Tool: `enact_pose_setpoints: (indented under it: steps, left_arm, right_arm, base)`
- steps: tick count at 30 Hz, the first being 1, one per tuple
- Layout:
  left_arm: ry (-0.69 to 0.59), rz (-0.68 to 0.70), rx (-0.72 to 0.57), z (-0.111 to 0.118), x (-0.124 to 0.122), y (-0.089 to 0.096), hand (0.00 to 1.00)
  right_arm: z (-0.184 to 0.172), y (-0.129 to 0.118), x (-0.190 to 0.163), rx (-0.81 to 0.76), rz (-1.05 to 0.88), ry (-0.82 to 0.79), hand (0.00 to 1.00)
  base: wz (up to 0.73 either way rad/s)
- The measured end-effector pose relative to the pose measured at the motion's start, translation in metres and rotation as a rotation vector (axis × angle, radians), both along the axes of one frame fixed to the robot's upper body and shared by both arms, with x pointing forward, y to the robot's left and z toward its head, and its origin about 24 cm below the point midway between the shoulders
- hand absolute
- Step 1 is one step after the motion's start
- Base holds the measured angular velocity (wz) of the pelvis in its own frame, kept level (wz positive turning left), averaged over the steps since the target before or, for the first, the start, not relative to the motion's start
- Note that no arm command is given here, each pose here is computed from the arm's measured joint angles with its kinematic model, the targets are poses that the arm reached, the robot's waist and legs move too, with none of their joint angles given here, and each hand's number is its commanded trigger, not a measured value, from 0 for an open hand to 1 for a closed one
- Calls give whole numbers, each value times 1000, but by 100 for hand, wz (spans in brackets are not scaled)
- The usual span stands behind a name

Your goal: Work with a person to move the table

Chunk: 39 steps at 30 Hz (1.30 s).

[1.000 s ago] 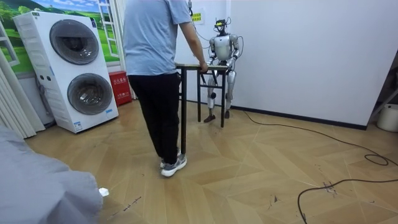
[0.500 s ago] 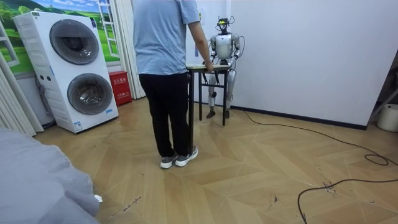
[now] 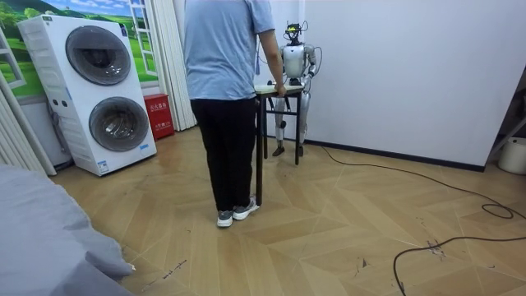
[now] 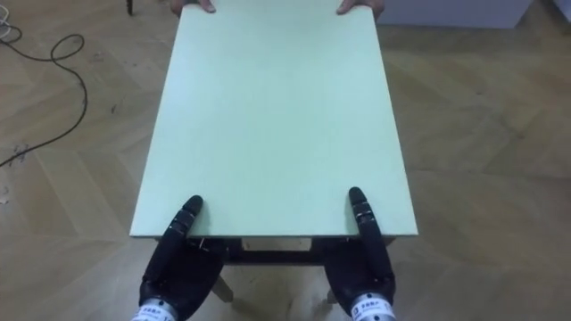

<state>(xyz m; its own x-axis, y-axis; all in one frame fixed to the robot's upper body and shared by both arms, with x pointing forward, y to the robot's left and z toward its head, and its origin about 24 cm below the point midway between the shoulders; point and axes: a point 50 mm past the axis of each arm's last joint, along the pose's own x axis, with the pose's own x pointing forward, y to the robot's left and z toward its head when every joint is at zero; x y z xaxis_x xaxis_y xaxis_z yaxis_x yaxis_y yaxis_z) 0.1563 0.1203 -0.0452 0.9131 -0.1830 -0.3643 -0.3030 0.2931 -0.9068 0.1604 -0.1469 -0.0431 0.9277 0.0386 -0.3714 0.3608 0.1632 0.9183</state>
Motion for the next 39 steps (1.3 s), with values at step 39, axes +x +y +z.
enact_pose_setpoints:
  steps: [39]
  left_arm:
    - [-44,8,3,7,8,-5,100]
  right_arm:
    - [9,-5,14,-27,5,-56,100]
  base:
    - [42]
